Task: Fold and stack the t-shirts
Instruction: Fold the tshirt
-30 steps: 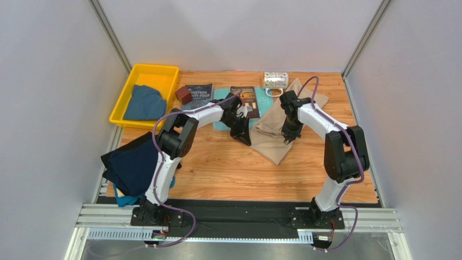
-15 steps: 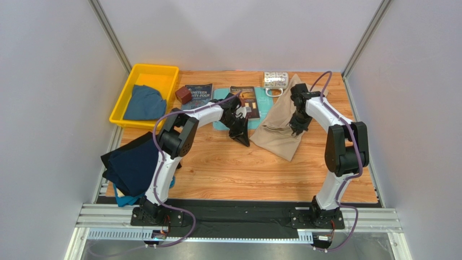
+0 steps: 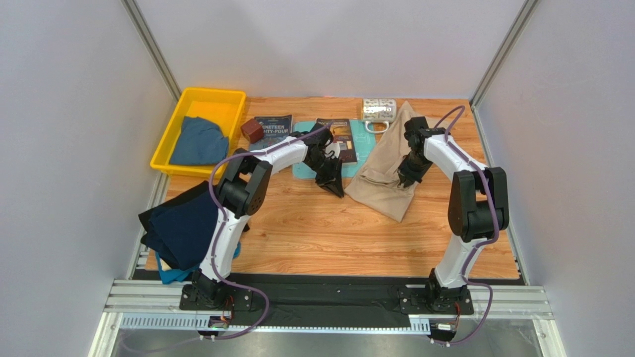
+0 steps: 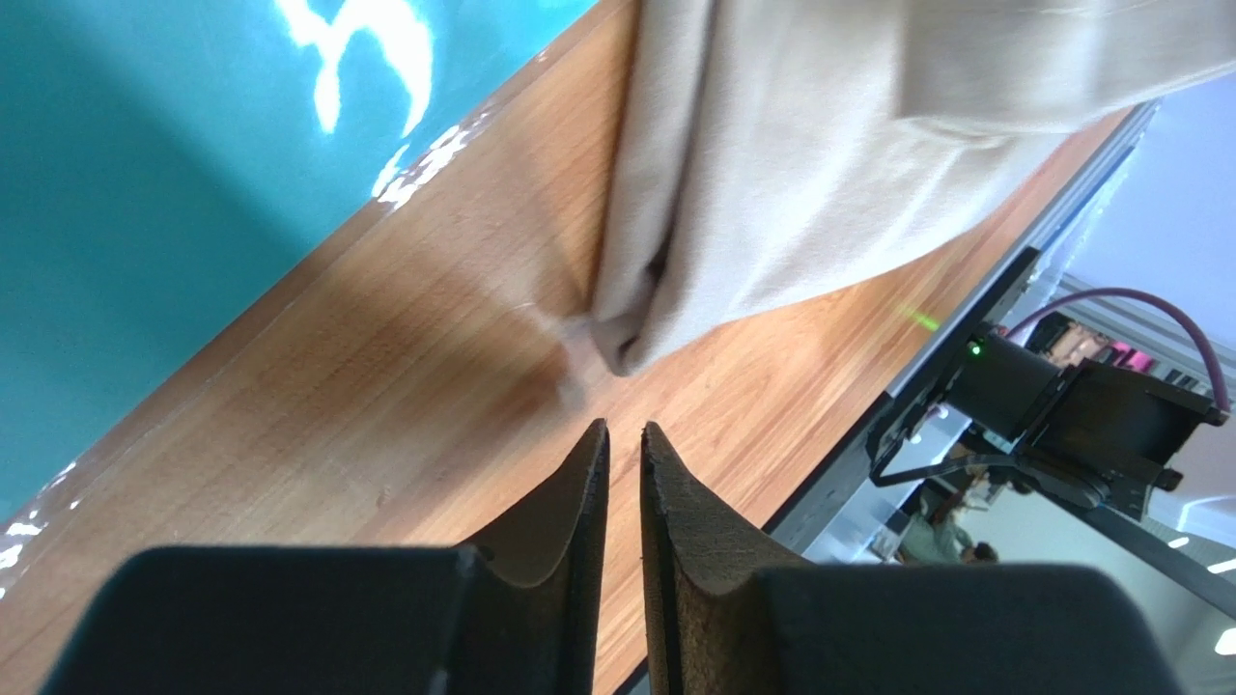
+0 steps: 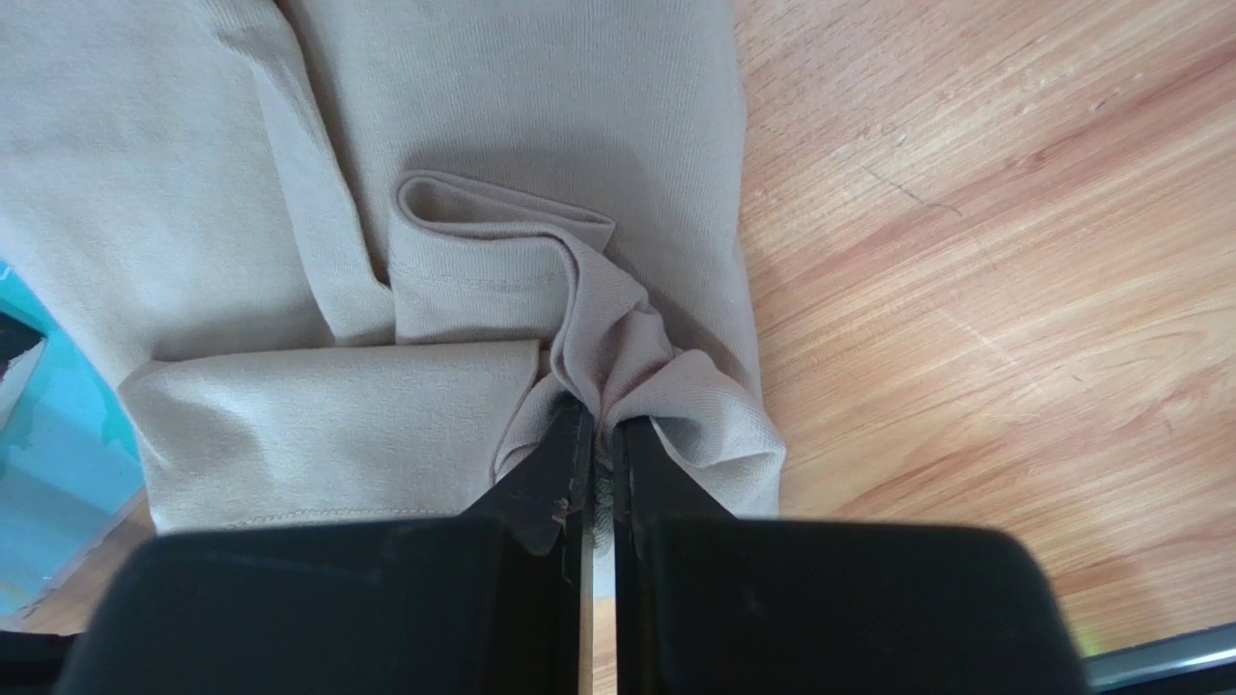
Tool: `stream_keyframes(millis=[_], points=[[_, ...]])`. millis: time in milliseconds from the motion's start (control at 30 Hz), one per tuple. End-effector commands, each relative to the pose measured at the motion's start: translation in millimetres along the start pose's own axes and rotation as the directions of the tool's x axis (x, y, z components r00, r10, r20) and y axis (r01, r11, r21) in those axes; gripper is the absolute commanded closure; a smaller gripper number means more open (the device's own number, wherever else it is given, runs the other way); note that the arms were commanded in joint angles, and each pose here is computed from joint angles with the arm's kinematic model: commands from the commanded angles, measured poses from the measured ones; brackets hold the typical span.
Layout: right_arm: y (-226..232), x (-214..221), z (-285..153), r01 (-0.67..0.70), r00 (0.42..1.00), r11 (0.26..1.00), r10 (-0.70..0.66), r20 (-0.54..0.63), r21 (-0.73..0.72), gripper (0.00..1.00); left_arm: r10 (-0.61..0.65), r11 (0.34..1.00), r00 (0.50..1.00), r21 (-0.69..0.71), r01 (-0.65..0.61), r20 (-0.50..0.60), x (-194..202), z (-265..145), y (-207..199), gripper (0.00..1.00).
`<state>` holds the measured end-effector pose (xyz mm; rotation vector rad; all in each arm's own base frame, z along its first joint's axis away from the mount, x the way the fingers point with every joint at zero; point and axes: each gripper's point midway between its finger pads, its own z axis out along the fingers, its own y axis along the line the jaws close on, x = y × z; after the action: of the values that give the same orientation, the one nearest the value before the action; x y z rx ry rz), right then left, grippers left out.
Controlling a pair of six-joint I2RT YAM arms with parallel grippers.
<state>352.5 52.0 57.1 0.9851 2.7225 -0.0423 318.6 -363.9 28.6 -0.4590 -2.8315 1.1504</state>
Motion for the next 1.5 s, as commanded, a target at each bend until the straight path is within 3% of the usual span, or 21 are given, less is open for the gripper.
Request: stream_keyframes(millis=[0,400,733,1467], points=[[12.9,0.4,3.3,-0.043,0.999,0.997,0.042,-0.015,-0.057,1.00,0.137,0.990,0.986,0.032,-0.140,0.094,-16.9,-37.3,-54.7,0.79],[16.9,9.2,9.6,-0.044,0.997,0.996,0.040,-0.060,-0.074,1.00,0.113,0.990,0.992,0.080,-0.117,0.053,-33.9,0.5,-51.0,0.80],[18.2,30.1,13.5,-0.105,0.987,0.989,0.091,-0.135,-0.106,1.00,0.009,1.000,1.000,0.017,-0.008,-0.015,-30.9,45.3,-8.6,0.84],[18.6,-14.6,-0.8,-0.203,0.977,0.974,0.195,-0.081,-0.103,1.00,-0.020,0.994,0.997,-0.107,0.012,-0.079,-6.9,29.6,18.1,0.87]])
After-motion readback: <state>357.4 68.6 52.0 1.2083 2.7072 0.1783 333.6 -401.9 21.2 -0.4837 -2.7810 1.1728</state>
